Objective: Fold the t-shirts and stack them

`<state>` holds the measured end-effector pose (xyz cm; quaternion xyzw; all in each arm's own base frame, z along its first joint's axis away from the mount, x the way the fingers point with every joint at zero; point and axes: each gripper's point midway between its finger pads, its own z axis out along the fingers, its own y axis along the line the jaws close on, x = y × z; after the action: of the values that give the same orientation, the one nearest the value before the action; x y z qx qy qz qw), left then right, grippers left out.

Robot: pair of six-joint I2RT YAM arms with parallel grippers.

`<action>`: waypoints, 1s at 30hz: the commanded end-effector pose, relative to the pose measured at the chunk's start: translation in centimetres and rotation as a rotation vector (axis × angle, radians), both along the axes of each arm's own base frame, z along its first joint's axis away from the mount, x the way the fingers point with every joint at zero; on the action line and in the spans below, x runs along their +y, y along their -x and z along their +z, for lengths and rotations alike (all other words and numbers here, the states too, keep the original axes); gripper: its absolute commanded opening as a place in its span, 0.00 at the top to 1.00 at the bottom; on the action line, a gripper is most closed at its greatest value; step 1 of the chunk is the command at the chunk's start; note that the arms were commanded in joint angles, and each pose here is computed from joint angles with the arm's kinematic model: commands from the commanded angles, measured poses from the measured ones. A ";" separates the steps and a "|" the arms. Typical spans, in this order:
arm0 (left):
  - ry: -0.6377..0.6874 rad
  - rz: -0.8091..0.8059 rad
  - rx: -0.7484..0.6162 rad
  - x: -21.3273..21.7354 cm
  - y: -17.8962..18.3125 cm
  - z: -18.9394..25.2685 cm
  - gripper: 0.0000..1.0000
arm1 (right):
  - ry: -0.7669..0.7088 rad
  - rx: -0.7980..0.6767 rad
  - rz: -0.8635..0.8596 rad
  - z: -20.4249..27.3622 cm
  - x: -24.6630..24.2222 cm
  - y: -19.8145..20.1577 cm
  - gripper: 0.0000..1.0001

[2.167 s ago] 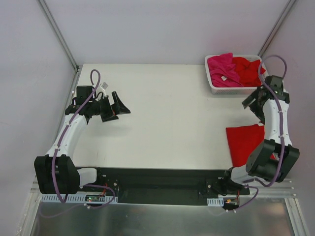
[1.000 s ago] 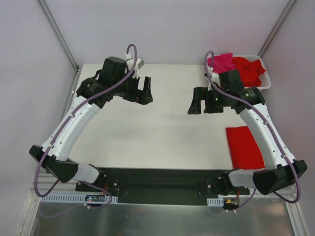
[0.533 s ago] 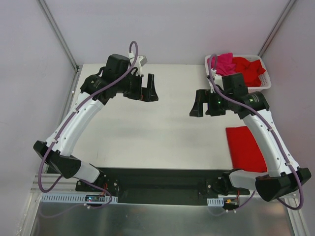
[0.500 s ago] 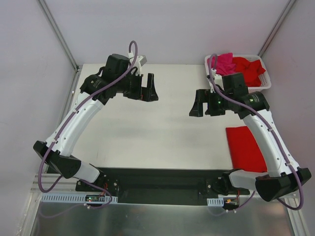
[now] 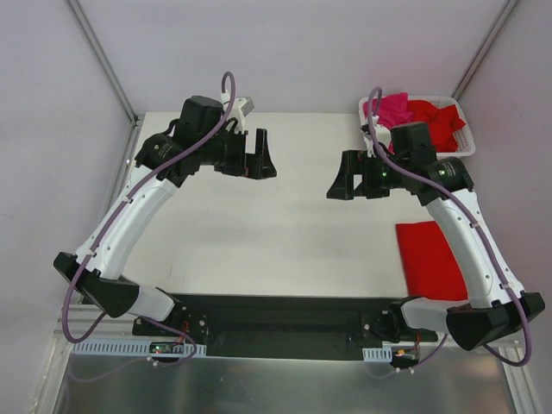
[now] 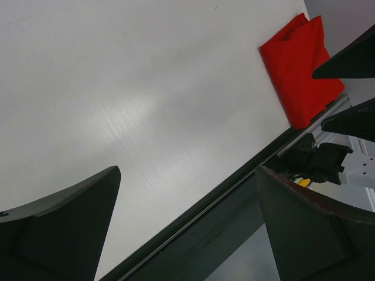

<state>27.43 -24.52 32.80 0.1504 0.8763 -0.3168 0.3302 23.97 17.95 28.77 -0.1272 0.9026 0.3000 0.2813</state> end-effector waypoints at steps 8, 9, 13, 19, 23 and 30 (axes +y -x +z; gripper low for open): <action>0.001 -0.058 -0.029 -0.2 0.5 0.2 0.01 | -0.024 -0.021 -0.008 1.5 0.3 -0.4 0.04; 0.003 -0.060 -0.035 -0.3 0.4 0.4 0.01 | -0.014 -0.029 -0.014 1.5 0.1 -0.3 0.04; -0.014 -0.061 -0.061 -0.1 -0.1 0.6 0.01 | 0.019 -0.039 -0.034 0.9 -0.7 -0.1 0.04; 0.006 -0.044 -0.042 0.2 -0.8 0.7 0.01 | 0.041 -0.026 -0.063 0.9 -1.1 -0.3 0.04; 0.006 -0.054 -0.013 -0.2 -0.9 0.0 0.01 | 0.056 -0.024 -0.077 0.7 -1.5 -0.1 0.04; 0.020 -0.071 0.014 -0.9 -1.4 -0.4 0.01 | 0.087 -0.020 -0.087 -0.2 -2.2 0.4 0.04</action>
<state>28.53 -24.80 30.63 0.1682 0.8837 -0.3150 0.3025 24.48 16.48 28.22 -0.1038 0.9170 0.2565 0.2873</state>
